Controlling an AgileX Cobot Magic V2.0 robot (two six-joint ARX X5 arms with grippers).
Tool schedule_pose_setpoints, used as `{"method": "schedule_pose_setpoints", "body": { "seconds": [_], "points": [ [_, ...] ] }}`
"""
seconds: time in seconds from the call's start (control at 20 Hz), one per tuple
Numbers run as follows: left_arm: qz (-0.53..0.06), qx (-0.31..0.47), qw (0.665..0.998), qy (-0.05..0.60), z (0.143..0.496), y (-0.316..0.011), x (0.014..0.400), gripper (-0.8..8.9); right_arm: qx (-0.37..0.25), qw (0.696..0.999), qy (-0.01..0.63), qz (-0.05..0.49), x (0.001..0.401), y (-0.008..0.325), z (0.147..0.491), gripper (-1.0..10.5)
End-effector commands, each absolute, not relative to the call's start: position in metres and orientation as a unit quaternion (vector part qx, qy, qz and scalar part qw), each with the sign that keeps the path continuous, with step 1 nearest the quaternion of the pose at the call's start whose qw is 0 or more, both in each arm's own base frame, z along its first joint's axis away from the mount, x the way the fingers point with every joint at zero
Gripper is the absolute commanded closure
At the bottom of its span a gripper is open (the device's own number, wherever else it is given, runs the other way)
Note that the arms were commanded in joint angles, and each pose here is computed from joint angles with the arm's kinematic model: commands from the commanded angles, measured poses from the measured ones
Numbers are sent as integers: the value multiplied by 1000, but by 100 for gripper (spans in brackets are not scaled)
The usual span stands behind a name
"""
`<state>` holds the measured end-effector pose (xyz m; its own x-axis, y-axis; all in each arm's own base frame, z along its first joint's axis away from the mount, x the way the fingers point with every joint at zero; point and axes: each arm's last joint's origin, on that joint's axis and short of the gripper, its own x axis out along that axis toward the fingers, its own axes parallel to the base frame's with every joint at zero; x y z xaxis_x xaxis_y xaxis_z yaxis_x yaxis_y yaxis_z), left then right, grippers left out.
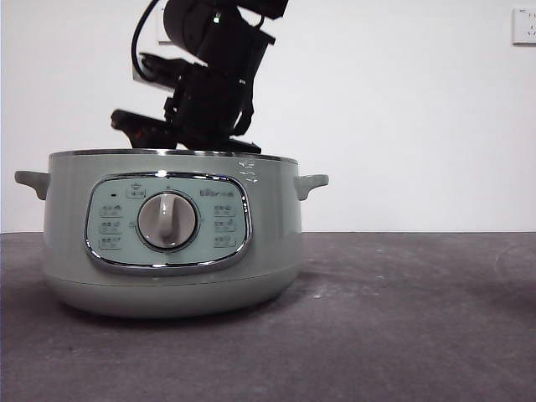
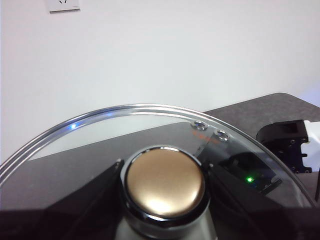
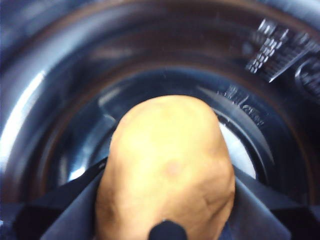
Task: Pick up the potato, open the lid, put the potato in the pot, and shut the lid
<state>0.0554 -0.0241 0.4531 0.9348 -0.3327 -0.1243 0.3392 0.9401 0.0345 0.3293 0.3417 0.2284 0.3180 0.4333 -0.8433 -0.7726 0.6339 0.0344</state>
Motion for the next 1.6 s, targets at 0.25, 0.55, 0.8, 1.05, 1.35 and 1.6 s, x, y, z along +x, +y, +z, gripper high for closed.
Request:
{"method": "schedule_pose_setpoints", "body": {
  "seconds": [0.25,0.55,0.8,1.05,1.35,1.6],
  "points": [
    [-170,32,983,54,457,-27,61,821,-216,771,460,384,332,346,204,940],
    [-170,35,983,65,455,-28,63,821,-218,766,471,380,331,344,203,553],
    [-170,36,982,69,455,-30,66,821,-208,791,440,371,326,333,244,555],
    [-171,37,982,74,456,-42,90,821,-197,823,410,339,296,277,338,568],
    [-196,45,971,130,439,-82,165,821,-162,891,333,264,228,189,442,569],
    [-211,33,962,172,416,-110,212,821,-127,919,281,245,185,150,478,569]
  ]
}}
